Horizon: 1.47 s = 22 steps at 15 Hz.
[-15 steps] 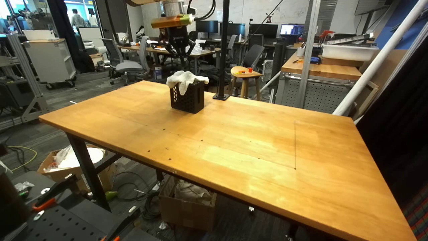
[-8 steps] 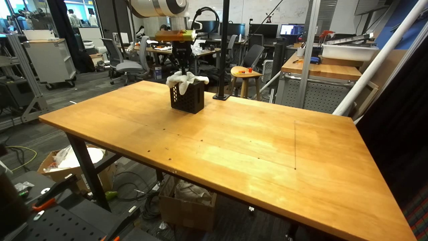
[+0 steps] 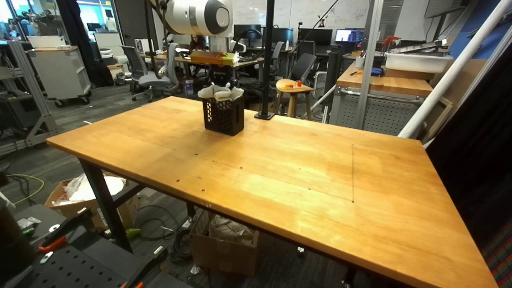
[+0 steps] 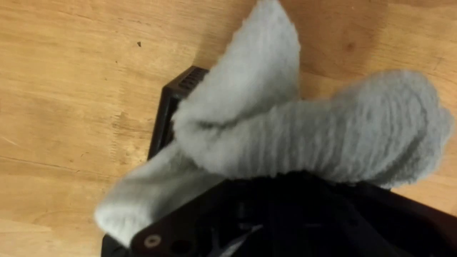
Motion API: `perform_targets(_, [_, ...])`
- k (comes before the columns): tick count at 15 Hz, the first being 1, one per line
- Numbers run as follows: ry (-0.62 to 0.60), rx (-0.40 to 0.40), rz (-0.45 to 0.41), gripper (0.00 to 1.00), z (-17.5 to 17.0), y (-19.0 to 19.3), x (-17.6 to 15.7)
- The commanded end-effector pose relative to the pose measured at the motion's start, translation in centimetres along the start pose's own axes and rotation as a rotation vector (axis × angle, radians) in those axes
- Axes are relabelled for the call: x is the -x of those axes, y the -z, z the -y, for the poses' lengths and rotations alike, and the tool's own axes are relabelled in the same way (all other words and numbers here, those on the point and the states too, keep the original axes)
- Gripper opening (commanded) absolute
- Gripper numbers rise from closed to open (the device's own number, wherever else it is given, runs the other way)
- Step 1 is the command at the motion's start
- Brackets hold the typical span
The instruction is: Put the white towel in the black basket.
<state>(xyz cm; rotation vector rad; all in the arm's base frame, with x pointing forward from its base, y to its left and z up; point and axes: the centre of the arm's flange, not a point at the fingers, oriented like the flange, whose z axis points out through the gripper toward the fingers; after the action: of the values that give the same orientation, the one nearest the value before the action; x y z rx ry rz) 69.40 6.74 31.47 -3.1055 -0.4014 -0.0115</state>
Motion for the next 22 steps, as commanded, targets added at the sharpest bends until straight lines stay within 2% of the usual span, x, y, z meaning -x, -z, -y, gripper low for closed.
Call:
perform_targets(1, [0.043,-0.112,0.046,0.0,1.2,-3.7,-0.4])
perform_targets(4, [0.071,-0.187,0.088,0.0,2.8,-6.1,0.2])
perform_targets(7, [0.075,-0.205,0.104,0.0,3.1,-6.3,0.6])
perform_targets(12, [0.069,-0.118,0.055,0.0,1.9,-2.2,0.5])
perform_targets(17, [0.108,0.006,-0.014,0.0,1.4,4.2,0.4])
perform_targets(22, [0.102,0.055,-0.053,0.0,1.9,7.6,2.1])
